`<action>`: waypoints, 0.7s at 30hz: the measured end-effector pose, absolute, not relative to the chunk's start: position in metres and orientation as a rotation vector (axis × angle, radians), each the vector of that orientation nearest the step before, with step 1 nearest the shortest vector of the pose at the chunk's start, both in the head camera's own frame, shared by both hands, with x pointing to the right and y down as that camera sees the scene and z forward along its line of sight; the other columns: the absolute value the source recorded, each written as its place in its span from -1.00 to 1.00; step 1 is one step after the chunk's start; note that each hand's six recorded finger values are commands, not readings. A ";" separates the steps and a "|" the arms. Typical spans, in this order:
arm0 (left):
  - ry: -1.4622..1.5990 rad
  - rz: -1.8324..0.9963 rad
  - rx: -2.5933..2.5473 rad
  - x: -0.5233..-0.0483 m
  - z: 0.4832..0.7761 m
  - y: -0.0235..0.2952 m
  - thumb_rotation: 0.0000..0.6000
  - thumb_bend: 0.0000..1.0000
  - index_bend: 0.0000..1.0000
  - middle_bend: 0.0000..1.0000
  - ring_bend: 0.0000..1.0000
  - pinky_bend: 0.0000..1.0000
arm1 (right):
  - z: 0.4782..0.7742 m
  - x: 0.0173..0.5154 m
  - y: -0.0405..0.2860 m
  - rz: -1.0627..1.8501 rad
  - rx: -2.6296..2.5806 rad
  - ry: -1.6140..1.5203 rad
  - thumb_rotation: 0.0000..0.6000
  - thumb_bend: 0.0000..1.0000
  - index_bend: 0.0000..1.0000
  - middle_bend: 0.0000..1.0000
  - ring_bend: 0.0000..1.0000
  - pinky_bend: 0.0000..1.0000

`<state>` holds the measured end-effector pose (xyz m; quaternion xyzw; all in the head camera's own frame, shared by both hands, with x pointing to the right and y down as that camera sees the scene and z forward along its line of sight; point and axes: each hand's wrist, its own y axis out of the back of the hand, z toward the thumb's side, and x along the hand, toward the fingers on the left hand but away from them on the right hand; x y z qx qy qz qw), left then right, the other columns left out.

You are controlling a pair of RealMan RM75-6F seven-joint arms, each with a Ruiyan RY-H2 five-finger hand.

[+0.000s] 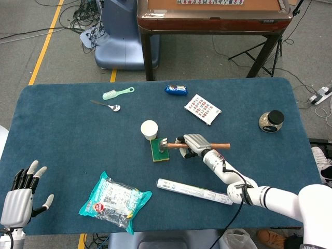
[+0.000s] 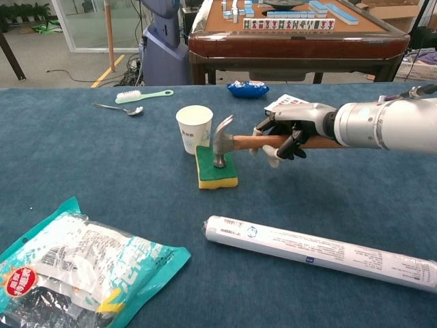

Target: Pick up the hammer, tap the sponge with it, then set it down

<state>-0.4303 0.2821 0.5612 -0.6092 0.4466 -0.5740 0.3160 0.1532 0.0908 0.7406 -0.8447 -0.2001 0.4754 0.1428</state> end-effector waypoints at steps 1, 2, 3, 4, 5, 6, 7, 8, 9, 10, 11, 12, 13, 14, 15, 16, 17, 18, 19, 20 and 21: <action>1.175 -1.511 -1.605 -0.430 0.561 0.282 1.00 -0.51 -0.73 -0.96 -0.94 -1.00 | 0.738 0.153 0.090 1.365 -2.437 -0.585 1.00 1.00 0.47 0.61 0.40 0.53; 1.176 -1.509 -1.605 -0.430 0.561 0.282 1.00 -0.51 -0.73 -0.96 -0.94 -1.00 | 0.737 0.154 0.089 1.362 -2.438 -0.589 1.00 1.00 0.47 0.61 0.40 0.53; 1.177 -1.507 -1.606 -0.430 0.561 0.282 1.00 -0.51 -0.73 -0.96 -0.94 -1.00 | 0.733 0.154 0.087 1.355 -2.439 -0.600 1.00 1.00 0.47 0.61 0.40 0.53; 1.179 -1.504 -1.607 -0.429 0.561 0.282 1.00 -0.51 -0.73 -0.96 -0.94 -1.00 | 0.731 0.155 0.086 1.349 -2.440 -0.609 1.00 1.00 0.47 0.61 0.40 0.53; 1.178 -1.502 -1.608 -0.429 0.561 0.281 1.00 -0.51 -0.73 -0.96 -0.94 -1.00 | 0.728 0.156 0.084 1.343 -2.441 -0.620 1.00 1.00 0.47 0.61 0.40 0.53; 1.177 -1.501 -1.609 -0.428 0.561 0.281 1.00 -0.51 -0.73 -0.96 -0.94 -1.00 | 0.724 0.158 0.082 1.336 -2.442 -0.635 1.00 1.00 0.47 0.61 0.40 0.53; 1.175 -1.501 -1.610 -0.428 0.561 0.281 1.00 -0.51 -0.73 -0.96 -0.94 -1.00 | 0.721 0.160 0.080 1.331 -2.441 -0.646 1.00 1.00 0.47 0.61 0.40 0.53; 1.173 -1.500 -1.611 -0.427 0.562 0.281 1.00 -0.51 -0.73 -0.96 -0.94 -1.00 | 0.718 0.162 0.079 1.327 -2.438 -0.656 1.00 1.00 0.47 0.61 0.40 0.53; 1.171 -1.500 -1.612 -0.427 0.562 0.281 1.00 -0.51 -0.73 -0.96 -0.94 -1.00 | 0.715 0.165 0.077 1.324 -2.434 -0.667 1.00 1.00 0.47 0.61 0.40 0.53; 1.171 -1.499 -1.613 -0.426 0.562 0.281 1.00 -0.51 -0.73 -0.96 -0.94 -1.00 | 0.713 0.167 0.076 1.323 -2.431 -0.673 1.00 1.00 0.47 0.61 0.40 0.53; 1.171 -1.498 -1.614 -0.426 0.562 0.281 1.00 -0.51 -0.73 -0.96 -0.94 -1.00 | 0.712 0.170 0.075 1.323 -2.429 -0.679 1.00 1.00 0.47 0.61 0.40 0.53; 1.170 -1.498 -1.614 -0.425 0.562 0.281 1.00 -0.51 -0.73 -0.96 -0.94 -1.00 | 0.710 0.174 0.074 1.326 -2.425 -0.689 1.00 1.00 0.47 0.61 0.40 0.53; 1.169 -1.497 -1.615 -0.425 0.562 0.281 1.00 -0.51 -0.73 -0.96 -0.94 -1.00 | 0.710 0.176 0.074 1.329 -2.424 -0.692 1.00 1.00 0.47 0.61 0.40 0.53; 1.167 -1.497 -1.617 -0.424 0.562 0.281 1.00 -0.51 -0.73 -0.96 -0.94 -1.00 | 0.709 0.179 0.073 1.333 -2.421 -0.696 1.00 1.00 0.47 0.61 0.40 0.53; 1.166 -1.497 -1.617 -0.424 0.562 0.281 1.00 -0.51 -0.73 -0.96 -0.94 -1.00 | 0.709 0.183 0.073 1.341 -2.415 -0.699 1.00 1.00 0.47 0.61 0.40 0.53; 1.165 -1.497 -1.618 -0.424 0.562 0.281 1.00 -0.51 -0.73 -0.96 -0.94 -1.00 | 0.709 0.187 0.074 1.349 -2.410 -0.700 1.00 1.00 0.47 0.61 0.40 0.53; 1.165 -1.497 -1.618 -0.423 0.562 0.281 1.00 -0.51 -0.73 -0.96 -0.94 -1.00 | 0.710 0.191 0.074 1.359 -2.404 -0.703 1.00 1.00 0.47 0.61 0.40 0.53; 1.164 -1.497 -1.619 -0.423 0.563 0.281 1.00 -0.51 -0.73 -0.96 -0.94 -1.00 | 0.711 0.197 0.074 1.372 -2.396 -0.708 1.00 1.00 0.47 0.61 0.40 0.53; 1.162 -1.497 -1.619 -0.423 0.563 0.281 1.00 -0.51 -0.73 -0.96 -0.94 -1.00 | 0.712 0.201 0.073 1.382 -2.390 -0.714 1.00 1.00 0.47 0.61 0.40 0.53; 1.159 -1.498 -1.620 -0.423 0.563 0.281 1.00 -0.51 -0.73 -0.96 -0.94 -1.00 | 0.713 0.205 0.074 1.392 -2.386 -0.720 1.00 1.00 0.47 0.61 0.40 0.53; 1.157 -1.498 -1.621 -0.422 0.563 0.281 1.00 -0.51 -0.73 -0.96 -0.94 -1.00 | 0.714 0.210 0.074 1.406 -2.381 -0.729 1.00 1.00 0.47 0.61 0.40 0.53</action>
